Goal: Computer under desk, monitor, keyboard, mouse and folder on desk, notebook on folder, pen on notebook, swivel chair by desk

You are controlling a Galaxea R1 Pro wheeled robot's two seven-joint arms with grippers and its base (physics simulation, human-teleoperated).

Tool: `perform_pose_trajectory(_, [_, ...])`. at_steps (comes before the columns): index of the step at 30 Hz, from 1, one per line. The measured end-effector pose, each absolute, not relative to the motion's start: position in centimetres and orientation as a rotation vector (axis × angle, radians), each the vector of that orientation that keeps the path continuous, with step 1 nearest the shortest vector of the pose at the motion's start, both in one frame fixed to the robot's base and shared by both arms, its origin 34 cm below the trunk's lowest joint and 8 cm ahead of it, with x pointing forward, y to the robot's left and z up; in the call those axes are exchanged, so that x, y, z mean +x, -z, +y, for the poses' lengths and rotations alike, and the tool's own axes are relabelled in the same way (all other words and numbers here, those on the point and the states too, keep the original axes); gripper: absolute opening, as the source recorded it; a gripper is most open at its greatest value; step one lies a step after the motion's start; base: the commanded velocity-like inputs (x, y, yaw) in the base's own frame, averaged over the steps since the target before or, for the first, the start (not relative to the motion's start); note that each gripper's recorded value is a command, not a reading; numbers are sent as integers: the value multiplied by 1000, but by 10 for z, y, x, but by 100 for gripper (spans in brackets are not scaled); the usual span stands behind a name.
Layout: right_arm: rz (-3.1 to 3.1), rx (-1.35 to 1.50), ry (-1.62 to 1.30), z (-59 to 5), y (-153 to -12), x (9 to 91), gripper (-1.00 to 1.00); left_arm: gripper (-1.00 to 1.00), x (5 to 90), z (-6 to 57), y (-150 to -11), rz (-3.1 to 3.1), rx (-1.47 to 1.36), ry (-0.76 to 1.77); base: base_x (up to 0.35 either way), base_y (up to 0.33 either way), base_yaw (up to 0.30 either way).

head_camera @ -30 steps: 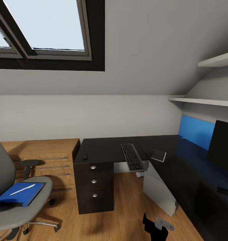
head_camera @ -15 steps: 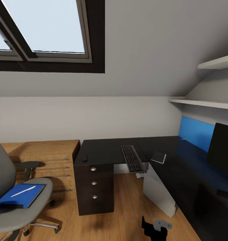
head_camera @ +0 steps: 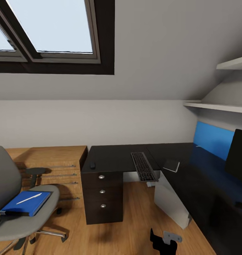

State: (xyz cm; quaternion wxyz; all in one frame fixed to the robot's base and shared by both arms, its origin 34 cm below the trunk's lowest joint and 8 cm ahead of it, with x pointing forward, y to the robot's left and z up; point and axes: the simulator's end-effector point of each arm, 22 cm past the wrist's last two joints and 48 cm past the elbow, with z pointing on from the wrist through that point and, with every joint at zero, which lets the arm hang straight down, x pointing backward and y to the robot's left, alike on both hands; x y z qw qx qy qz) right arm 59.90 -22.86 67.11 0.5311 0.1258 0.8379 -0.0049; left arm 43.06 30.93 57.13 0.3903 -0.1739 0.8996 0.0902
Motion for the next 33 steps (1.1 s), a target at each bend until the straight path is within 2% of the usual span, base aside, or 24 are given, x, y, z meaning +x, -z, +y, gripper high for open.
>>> perform_pose_trajectory(10, [2015, 301, 16, -230, -664, 596, 100, 100, 426, 309, -567, 2300, -441, -232, 0, 0, -19])
perform_pose_trajectory(33, [2048, 302, 24, -231, -673, 589, 100, 100, 425, 310, -590, 2281, -450, -237, 0, 0, -81])
